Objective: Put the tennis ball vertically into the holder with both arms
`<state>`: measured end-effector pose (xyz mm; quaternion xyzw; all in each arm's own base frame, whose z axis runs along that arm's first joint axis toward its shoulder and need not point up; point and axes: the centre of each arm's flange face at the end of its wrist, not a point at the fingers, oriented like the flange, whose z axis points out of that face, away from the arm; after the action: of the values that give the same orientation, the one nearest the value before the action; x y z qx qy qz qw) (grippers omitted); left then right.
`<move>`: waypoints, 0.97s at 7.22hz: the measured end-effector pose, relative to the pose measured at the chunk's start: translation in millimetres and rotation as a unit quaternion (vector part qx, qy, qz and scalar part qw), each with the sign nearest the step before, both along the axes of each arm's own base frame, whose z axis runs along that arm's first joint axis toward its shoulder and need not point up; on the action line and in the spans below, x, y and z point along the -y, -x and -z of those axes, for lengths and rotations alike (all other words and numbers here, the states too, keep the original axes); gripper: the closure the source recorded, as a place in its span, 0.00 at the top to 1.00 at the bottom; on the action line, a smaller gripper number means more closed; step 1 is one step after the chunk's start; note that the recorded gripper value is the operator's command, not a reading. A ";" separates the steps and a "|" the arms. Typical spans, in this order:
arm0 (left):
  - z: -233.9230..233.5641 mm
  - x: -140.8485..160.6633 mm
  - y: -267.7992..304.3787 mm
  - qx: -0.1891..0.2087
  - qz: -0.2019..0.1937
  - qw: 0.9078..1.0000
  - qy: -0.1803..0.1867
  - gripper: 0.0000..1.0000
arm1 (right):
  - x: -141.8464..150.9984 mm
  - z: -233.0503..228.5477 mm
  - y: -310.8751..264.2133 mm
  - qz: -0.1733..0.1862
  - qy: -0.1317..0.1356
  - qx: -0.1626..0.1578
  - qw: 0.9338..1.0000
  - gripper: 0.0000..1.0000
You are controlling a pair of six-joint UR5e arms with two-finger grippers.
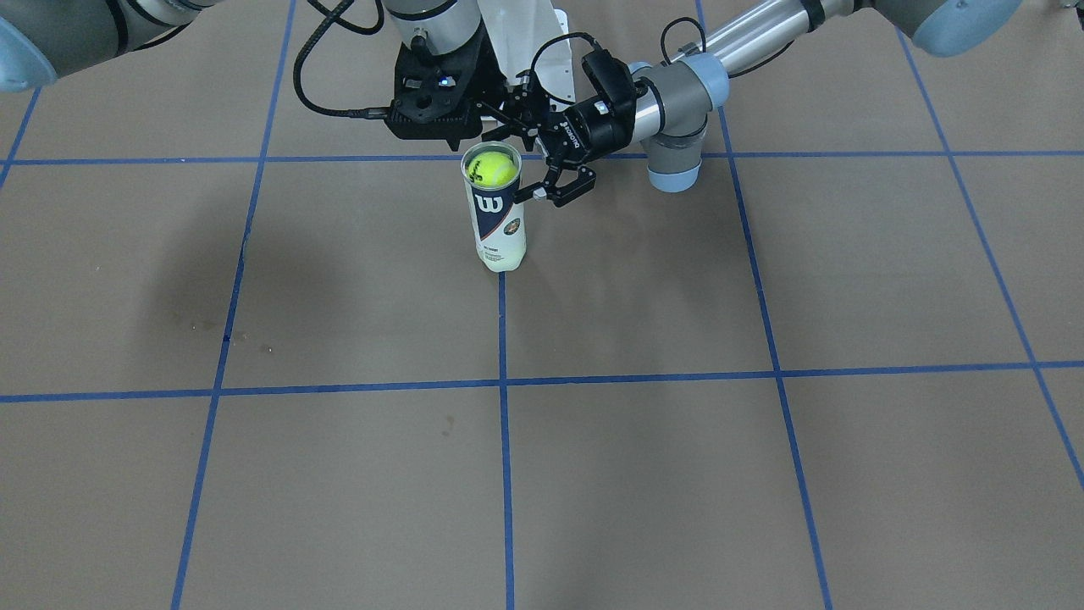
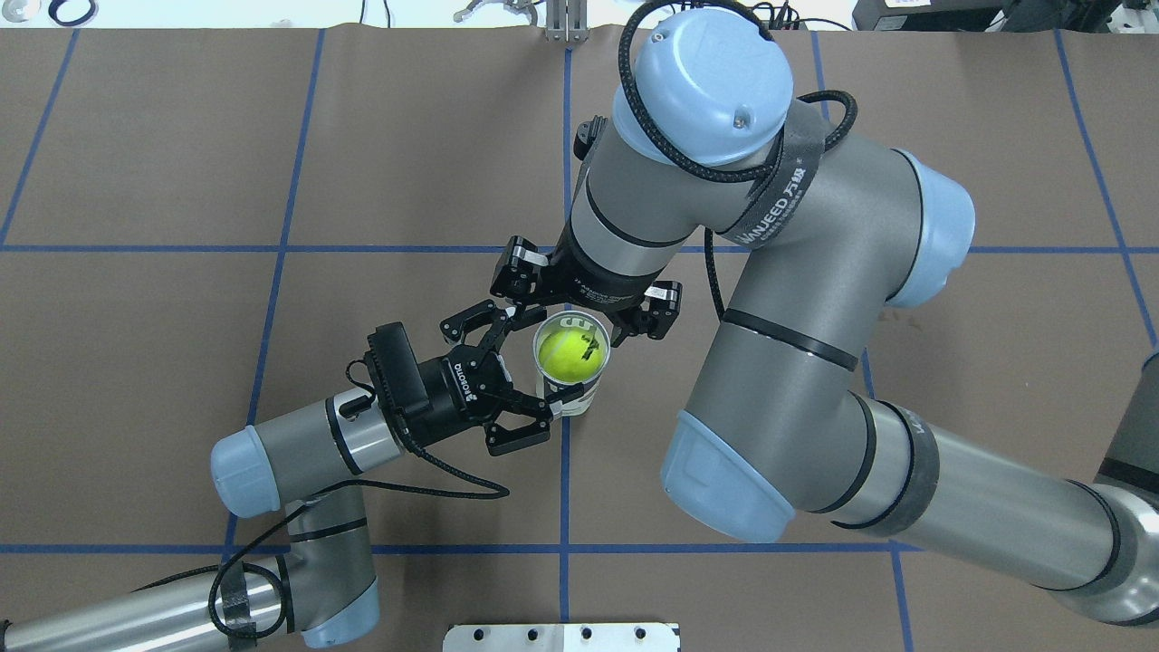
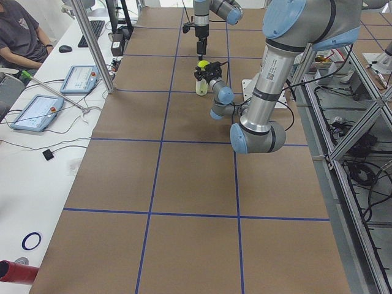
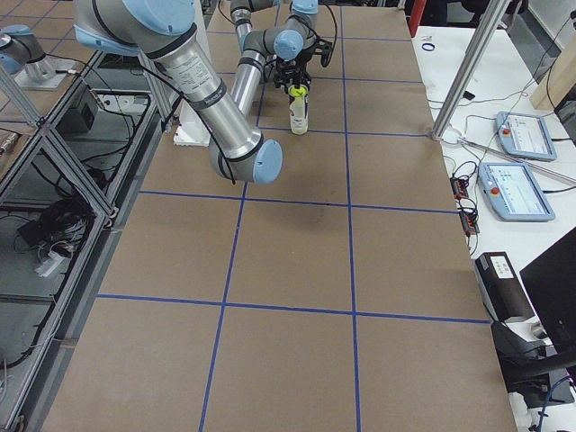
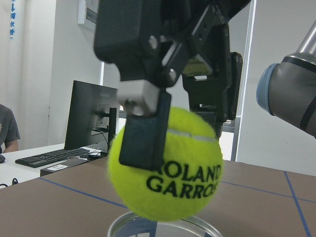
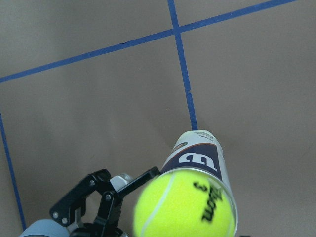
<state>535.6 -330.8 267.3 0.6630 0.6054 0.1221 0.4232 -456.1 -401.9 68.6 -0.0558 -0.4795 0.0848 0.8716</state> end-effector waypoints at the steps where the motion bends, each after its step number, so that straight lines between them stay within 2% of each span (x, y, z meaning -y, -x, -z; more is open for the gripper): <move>1: 0.2 0.0 -0.1 0.000 0.000 1.000 0.000 0.99 | -0.9 -0.1 0.8 0.000 -0.001 0.000 1.000 0.99; 4: 0.8 -0.1 -0.1 0.000 0.000 1.000 0.000 0.99 | -0.4 1.3 -6.1 -0.001 -0.002 0.004 1.000 0.99; 7: 16.2 -0.4 12.5 -0.019 0.002 1.000 -0.006 0.99 | 20.2 -31.5 -44.2 -0.024 0.002 -0.007 1.000 0.99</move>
<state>523.1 -330.4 251.1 0.6690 0.6112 0.1121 0.4078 -411.9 -422.0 100.2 -0.0449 -0.4745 0.1071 0.8725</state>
